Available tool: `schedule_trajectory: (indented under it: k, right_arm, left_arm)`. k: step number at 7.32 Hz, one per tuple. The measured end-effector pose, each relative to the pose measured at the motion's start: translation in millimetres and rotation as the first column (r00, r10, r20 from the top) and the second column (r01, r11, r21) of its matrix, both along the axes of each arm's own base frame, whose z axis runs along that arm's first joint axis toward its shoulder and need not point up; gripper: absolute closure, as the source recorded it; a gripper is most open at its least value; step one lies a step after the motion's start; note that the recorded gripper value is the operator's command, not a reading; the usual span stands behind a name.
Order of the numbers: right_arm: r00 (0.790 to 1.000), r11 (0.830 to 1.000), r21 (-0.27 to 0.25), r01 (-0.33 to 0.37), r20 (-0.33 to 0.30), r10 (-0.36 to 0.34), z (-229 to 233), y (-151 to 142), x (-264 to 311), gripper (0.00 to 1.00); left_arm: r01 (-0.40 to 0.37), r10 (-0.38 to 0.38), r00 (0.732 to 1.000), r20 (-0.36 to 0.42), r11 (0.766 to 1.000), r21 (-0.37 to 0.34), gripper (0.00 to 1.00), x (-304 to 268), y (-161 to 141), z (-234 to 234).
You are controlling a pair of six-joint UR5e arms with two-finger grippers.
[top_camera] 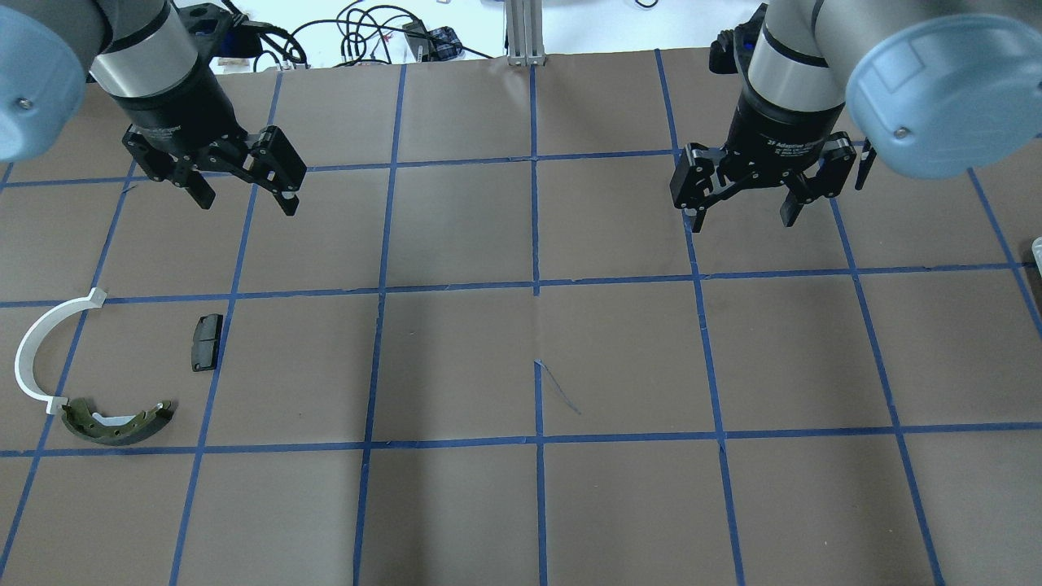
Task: Place bearing gear from tray to pile
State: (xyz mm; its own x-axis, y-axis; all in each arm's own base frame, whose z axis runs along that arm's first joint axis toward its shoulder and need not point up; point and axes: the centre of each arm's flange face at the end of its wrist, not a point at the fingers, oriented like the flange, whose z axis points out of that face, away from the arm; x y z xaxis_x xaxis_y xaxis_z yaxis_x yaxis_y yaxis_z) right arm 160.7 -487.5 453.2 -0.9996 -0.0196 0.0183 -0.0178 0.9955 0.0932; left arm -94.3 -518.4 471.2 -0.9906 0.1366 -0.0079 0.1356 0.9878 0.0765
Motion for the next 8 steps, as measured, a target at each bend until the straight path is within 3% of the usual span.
schedule_trajectory:
  k: [2, 5, 8]
  right_arm:
    - [0.999, 0.999, -0.003, -0.032, 0.006, 0.032, 0, -3, -7, 0.00]
    - [0.989, 0.989, -0.031, -0.147, 0.018, 0.147, 3, -17, -41, 0.00]
    - [0.977, 0.977, -0.029, -0.209, 0.029, 0.210, -4, -46, -113, 0.00]
  left_arm:
    - [0.001, -0.001, 1.000, 0.000, 1.000, -0.008, 0.00, 1, -2, 0]
    - [0.005, -0.005, 1.000, 0.001, 1.000, -0.014, 0.00, 3, -4, -2]
    - [0.007, -0.007, 1.000, 0.000, 1.000, -0.014, 0.00, 3, -4, -2]
